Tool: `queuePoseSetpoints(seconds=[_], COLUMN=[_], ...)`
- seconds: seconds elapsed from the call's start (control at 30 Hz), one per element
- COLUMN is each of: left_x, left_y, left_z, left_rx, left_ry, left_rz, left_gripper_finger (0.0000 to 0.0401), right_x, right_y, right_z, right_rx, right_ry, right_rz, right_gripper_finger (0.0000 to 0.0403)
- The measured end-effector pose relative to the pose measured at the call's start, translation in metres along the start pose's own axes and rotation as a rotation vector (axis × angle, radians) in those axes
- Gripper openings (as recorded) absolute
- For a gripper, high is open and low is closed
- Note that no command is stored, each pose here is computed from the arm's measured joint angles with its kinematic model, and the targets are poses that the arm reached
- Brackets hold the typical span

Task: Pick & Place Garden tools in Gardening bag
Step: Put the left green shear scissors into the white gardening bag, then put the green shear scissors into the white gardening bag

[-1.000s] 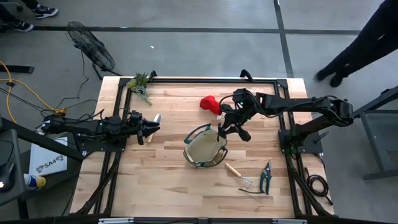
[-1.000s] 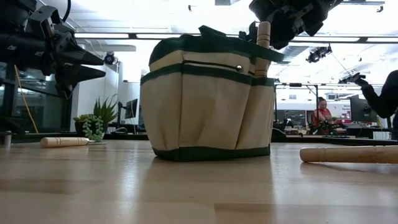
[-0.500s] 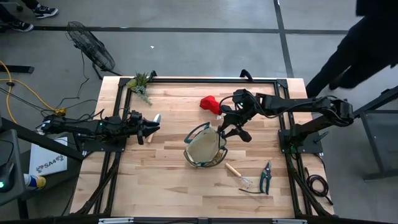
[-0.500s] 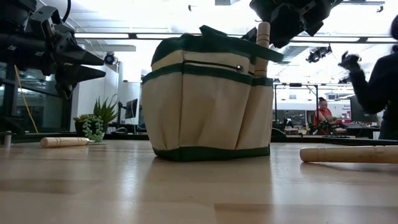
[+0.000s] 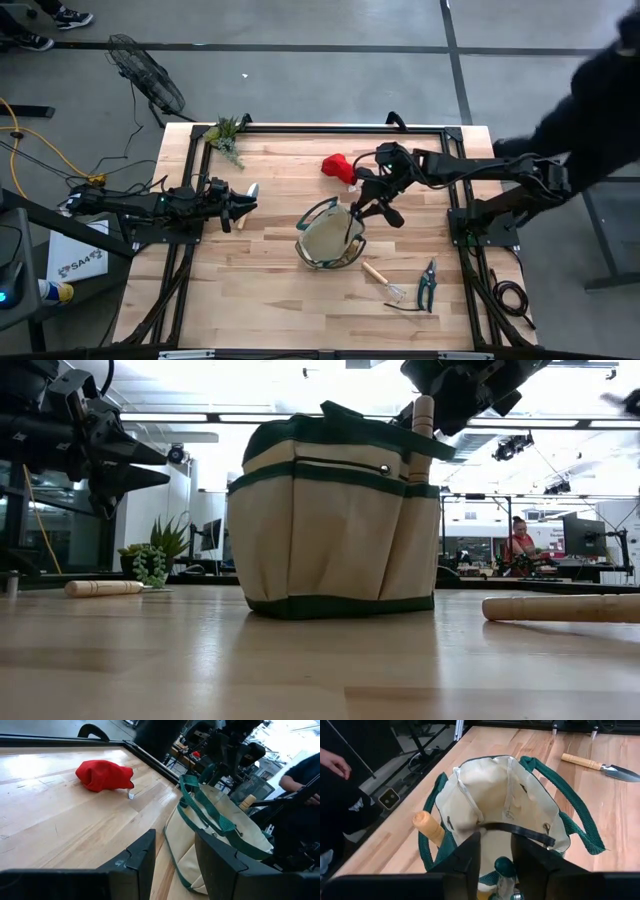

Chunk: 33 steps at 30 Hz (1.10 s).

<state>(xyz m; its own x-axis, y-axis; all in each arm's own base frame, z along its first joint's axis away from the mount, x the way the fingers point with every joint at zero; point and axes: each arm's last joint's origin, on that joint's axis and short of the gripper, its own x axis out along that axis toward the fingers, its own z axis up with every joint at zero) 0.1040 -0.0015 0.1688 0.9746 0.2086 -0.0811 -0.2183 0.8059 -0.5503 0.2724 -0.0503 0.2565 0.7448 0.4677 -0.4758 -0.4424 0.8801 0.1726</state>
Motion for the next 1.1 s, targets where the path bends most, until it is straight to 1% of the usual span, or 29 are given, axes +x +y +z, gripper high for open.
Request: queuePoseSetpoints(seconds=[0.17,0.3,0.4,0.57,0.7,0.83,0.97,1.1], left_x=[0.000,0.000,0.000,0.000,0.000,0.000,0.000,0.000], left_y=[0.000,0.000,0.000,0.000,0.000,0.000,0.000,0.000], left_z=[0.000,0.000,0.000,0.000,0.000,0.000,0.000,0.000], left_rx=[0.000,0.000,0.000,0.000,0.000,0.000,0.000,0.000], left_ry=[0.002,0.002,0.002,0.002,0.002,0.001,0.002,0.002], left_rz=[-0.003,-0.003,-0.003,-0.003,-0.003,-0.002,-0.002,-0.002], left_gripper_finger=[0.0134,0.0134,0.0134,0.0134,0.0134,0.0134,0.0134,0.0134], right_x=[-0.001,-0.001,-0.004,-0.015,-0.024,-0.033,-0.047,-0.059], right_y=[0.001,0.002,0.004,0.011,0.018,0.024,0.035,0.048], right_z=[0.000,0.000,0.001,0.005,0.009,0.013,0.017,0.015], right_rx=[0.016,0.033,0.042,0.082,0.083,0.142,0.199,0.288], right_ry=[0.001,-0.001,-0.001,-0.007,-0.028,-0.057,-0.080,-0.067], right_rz=[0.018,0.022,0.022,-0.006,-0.010,-0.019,-0.021,-0.024], right_gripper_finger=[0.0047,0.0034,0.0047,0.0086,0.0116,0.0139,0.0149,0.0147])
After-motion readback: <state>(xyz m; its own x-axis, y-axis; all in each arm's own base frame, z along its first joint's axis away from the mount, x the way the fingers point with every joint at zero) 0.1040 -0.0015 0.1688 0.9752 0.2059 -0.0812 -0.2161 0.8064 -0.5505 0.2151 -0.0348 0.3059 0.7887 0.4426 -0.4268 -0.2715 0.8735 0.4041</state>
